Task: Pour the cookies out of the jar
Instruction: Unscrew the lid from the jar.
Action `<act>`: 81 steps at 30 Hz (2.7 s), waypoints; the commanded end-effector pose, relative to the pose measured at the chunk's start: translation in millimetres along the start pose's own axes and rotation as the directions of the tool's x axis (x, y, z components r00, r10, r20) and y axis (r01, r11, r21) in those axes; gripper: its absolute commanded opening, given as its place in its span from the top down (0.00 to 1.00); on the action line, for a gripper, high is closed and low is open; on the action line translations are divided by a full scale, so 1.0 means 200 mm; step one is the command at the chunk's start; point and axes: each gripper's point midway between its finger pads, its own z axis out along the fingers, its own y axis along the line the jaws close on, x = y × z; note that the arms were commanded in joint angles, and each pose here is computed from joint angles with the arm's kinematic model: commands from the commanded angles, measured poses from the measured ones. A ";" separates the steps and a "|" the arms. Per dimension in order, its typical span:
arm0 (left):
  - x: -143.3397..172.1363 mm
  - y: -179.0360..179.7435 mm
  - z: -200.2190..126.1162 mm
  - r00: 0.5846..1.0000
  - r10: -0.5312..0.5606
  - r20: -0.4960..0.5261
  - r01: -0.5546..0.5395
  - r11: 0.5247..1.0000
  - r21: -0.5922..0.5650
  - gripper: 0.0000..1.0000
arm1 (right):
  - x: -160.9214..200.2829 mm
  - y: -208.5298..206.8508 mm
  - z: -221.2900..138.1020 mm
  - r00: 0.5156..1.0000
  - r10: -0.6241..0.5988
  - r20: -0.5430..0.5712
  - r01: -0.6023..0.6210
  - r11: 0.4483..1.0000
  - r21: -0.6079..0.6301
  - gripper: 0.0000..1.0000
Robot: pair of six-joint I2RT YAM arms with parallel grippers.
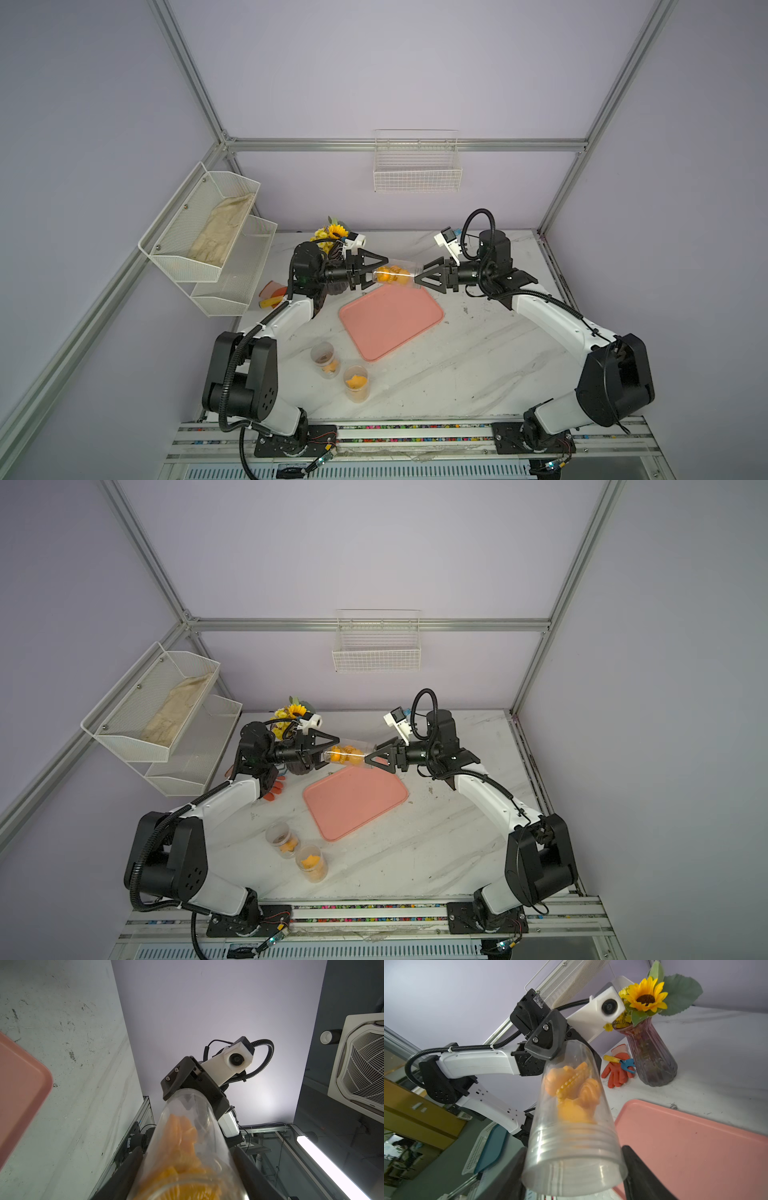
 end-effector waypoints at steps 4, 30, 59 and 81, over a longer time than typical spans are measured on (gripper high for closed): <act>-0.03 -0.10 0.00 0.998 0.057 0.005 -0.057 0.998 0.029 0.41 | 0.03 0.00 -0.01 0.926 -0.376 -0.025 0.377 0.922 0.084 0.48; -0.08 -0.05 0.00 1.000 0.021 0.015 -0.022 0.999 0.029 0.44 | 0.28 -0.12 -0.04 0.076 -0.774 -0.628 0.997 0.046 0.064 0.45; -0.17 -0.03 0.03 1.000 0.006 0.028 -0.007 0.999 0.038 0.44 | 0.18 0.07 -0.05 0.405 -0.782 -0.473 0.913 0.318 0.257 0.03; -0.14 -0.15 0.01 0.997 0.057 0.047 -0.059 0.996 0.060 0.44 | -0.31 -0.15 -0.29 0.635 0.739 0.225 -0.772 0.597 0.219 0.03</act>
